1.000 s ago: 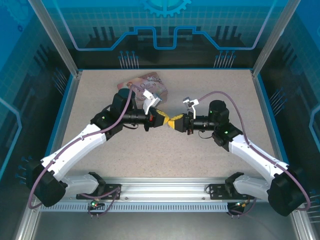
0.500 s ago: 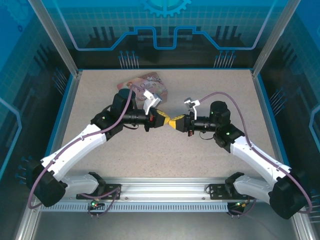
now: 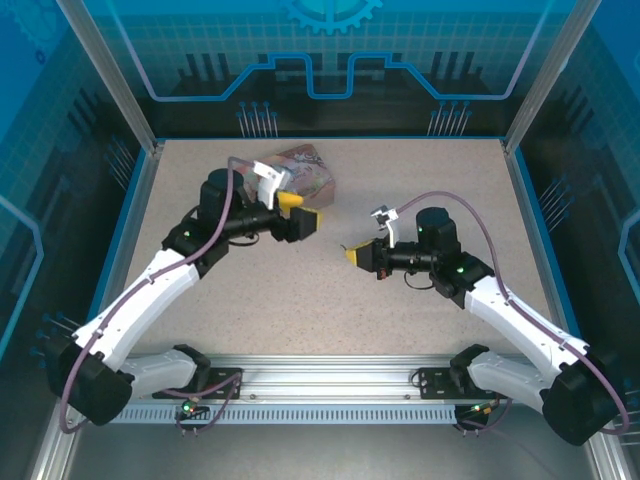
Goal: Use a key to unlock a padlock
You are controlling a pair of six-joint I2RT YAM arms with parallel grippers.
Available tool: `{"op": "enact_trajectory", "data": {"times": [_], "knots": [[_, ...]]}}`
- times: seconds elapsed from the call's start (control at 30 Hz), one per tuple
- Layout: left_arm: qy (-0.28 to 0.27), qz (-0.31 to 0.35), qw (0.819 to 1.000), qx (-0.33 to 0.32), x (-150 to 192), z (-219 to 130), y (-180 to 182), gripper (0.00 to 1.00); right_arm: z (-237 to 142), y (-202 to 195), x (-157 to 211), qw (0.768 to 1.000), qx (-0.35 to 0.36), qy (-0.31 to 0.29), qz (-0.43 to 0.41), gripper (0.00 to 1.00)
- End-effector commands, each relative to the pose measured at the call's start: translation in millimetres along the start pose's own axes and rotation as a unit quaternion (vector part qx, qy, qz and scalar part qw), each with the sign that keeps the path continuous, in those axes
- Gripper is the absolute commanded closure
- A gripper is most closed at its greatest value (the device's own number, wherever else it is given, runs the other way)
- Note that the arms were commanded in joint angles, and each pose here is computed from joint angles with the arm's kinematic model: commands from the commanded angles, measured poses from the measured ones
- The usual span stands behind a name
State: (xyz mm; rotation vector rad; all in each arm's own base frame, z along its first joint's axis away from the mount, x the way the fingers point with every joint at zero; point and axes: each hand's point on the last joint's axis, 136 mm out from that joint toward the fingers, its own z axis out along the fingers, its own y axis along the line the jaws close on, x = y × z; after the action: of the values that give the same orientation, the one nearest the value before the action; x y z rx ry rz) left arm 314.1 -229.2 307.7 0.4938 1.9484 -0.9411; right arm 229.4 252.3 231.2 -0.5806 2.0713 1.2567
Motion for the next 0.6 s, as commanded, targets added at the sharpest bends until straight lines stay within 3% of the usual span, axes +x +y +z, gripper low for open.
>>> {"op": "enact_trajectory", "data": {"times": [0.0, 0.23, 0.57], "knots": [[0.019, -0.035, 0.99, -0.132, 5.2, 2.4, 74.0, 0.04, -3.3, -22.5, 4.3, 0.997, 0.07, 0.017, 0.005, 1.0], [0.074, -0.027, 0.956, -0.281, 2.0, 23.0, 187.7, 0.01, -1.1, -34.1, 12.8, 0.995, 0.091, 0.031, 0.013, 1.0], [0.107, -0.04, 0.947, -0.301, -12.7, 87.0, 282.1, 0.01, -7.4, -38.6, 20.2, 0.995, 0.098, 0.027, 0.015, 1.0]]}}
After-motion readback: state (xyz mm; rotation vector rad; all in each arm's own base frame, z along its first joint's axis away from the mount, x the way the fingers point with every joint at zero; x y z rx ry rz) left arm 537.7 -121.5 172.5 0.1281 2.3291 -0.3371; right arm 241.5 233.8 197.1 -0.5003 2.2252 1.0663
